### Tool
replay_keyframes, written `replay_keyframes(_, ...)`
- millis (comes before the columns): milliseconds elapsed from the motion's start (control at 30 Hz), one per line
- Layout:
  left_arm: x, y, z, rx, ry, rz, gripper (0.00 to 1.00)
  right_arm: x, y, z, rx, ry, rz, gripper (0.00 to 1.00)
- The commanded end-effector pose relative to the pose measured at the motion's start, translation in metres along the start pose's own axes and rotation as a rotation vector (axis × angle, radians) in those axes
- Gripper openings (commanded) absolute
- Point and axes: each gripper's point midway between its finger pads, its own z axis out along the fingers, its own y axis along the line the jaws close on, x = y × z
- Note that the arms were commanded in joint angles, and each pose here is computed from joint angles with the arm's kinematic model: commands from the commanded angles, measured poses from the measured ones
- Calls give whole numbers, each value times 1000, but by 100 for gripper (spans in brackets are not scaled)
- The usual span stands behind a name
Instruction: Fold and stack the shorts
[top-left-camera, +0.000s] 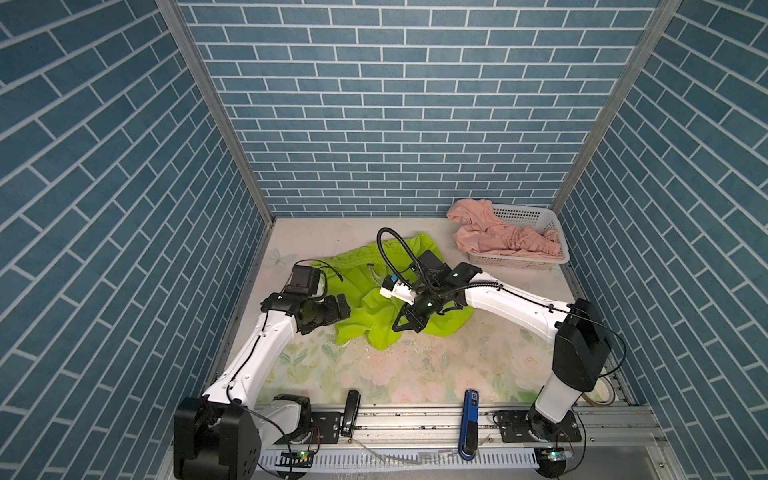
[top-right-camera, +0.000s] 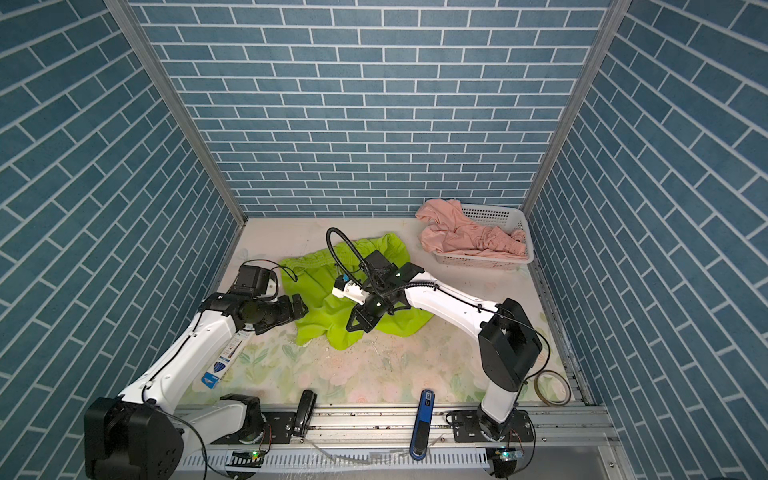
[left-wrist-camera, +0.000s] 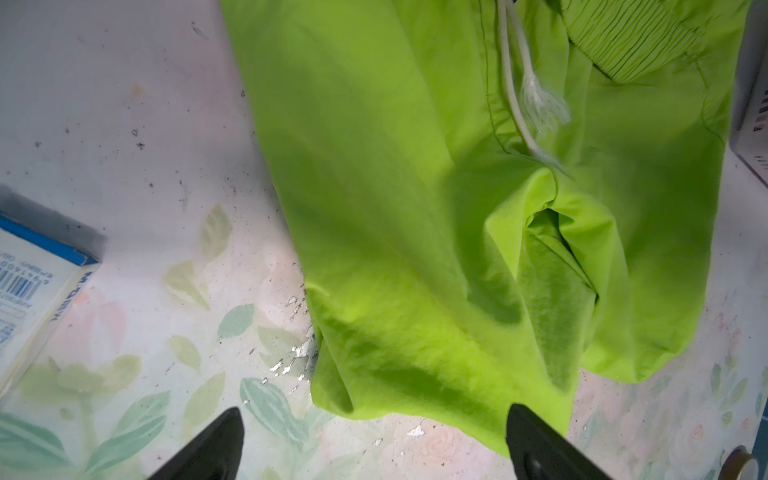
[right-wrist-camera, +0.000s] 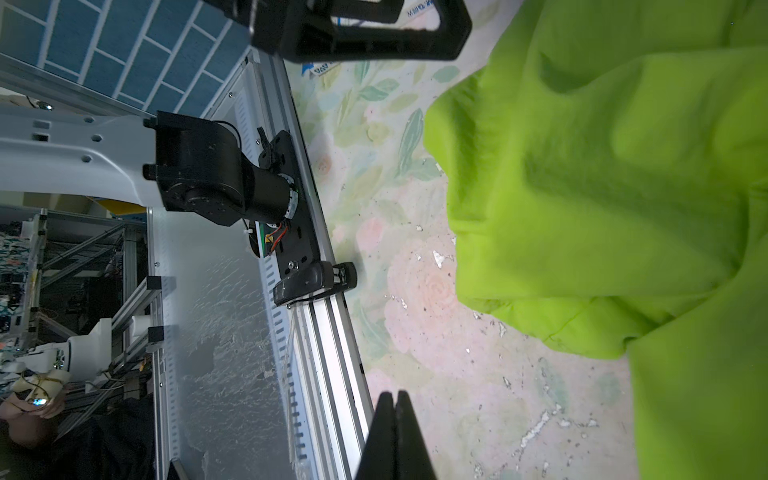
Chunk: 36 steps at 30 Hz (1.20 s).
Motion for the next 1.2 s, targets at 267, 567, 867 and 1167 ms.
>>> replay_keyframes(267,13,13,1,-14,-10,-7,100,39,-42,44,469,43,-273,58)
replay_keyframes(567,1,13,-10,-28,-59,-23,100,33,-60,86,718,2,-539,65)
replay_keyframes(867,-3,15,-12,-37,-68,-28,100,28,-84,100,829,-3,-549,63)
replay_keyframes(1167,-11,17,-22,-79,-57,-27,100,16,-80,107,809,-53,-560,18)
